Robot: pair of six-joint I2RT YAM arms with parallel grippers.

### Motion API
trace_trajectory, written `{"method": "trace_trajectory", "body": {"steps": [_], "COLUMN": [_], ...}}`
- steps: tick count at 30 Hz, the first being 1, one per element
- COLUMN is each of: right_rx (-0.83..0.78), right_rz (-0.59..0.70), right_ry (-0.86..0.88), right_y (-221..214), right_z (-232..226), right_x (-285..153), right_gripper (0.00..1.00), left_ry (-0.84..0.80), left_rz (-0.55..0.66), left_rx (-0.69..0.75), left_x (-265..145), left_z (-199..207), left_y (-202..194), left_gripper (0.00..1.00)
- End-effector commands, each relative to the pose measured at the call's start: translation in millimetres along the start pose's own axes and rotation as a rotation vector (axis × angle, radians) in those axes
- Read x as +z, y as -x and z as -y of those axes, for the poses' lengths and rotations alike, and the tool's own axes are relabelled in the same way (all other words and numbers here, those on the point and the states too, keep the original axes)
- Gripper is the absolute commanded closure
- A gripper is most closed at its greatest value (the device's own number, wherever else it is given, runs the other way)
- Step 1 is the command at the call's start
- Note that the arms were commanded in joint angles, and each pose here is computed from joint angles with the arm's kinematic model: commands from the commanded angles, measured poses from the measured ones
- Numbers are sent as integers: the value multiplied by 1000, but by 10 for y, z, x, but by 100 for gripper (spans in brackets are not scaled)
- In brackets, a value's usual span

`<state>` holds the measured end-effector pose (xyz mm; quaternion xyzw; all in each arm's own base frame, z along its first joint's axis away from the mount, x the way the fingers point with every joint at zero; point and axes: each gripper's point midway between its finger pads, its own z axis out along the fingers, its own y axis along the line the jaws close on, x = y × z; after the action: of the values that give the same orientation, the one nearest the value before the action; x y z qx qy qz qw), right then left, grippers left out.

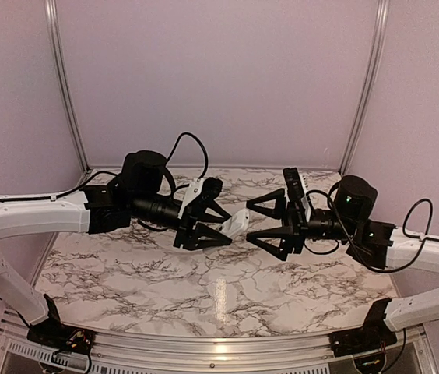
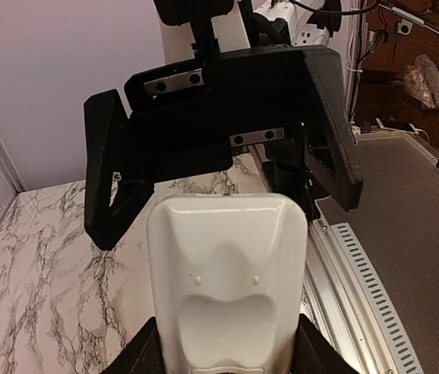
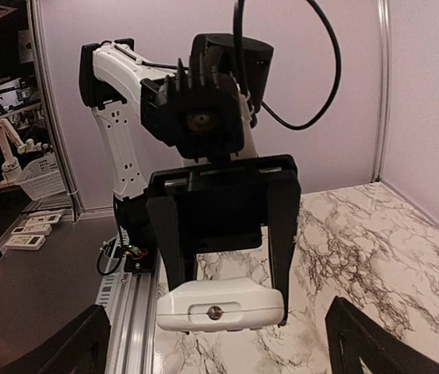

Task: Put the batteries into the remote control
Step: Pass from the left arm to the right

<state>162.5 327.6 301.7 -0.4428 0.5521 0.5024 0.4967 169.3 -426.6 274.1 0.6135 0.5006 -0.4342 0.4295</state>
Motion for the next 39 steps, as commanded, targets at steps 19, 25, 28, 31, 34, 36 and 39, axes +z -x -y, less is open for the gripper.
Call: {"method": "trace_trajectory", "body": {"steps": [19, 25, 28, 31, 34, 36, 39], "right_rx": [-136, -132, -132, -128, -113, -94, -39], "right_rz": [48, 50, 56, 57, 43, 26, -8], "right_ry": [118, 103, 98, 85, 68, 48, 0], "right_y": [308, 328, 347, 364, 351, 316, 248], "right_z": [-250, -225, -221, -202, -164, -101, 63], "right_x": [311, 315, 309, 309, 311, 303, 266], "right_gripper": [44, 57, 65, 72, 76, 77, 79], "left_ry": [-43, -12, -7, 14, 71, 131, 226], "left_rz": [213, 193, 182, 175, 166, 158, 151], "left_rx": [-10, -29, -40, -44, -55, -77, -120], "left_x": [-103, -73, -59, -77, -156, -254, -464], "left_z": [96, 33, 17, -1, -80, -178, -336], "left_y": [376, 308, 275, 252, 222, 185, 142], "left_gripper": [69, 68, 59, 40, 22, 2, 1]}}
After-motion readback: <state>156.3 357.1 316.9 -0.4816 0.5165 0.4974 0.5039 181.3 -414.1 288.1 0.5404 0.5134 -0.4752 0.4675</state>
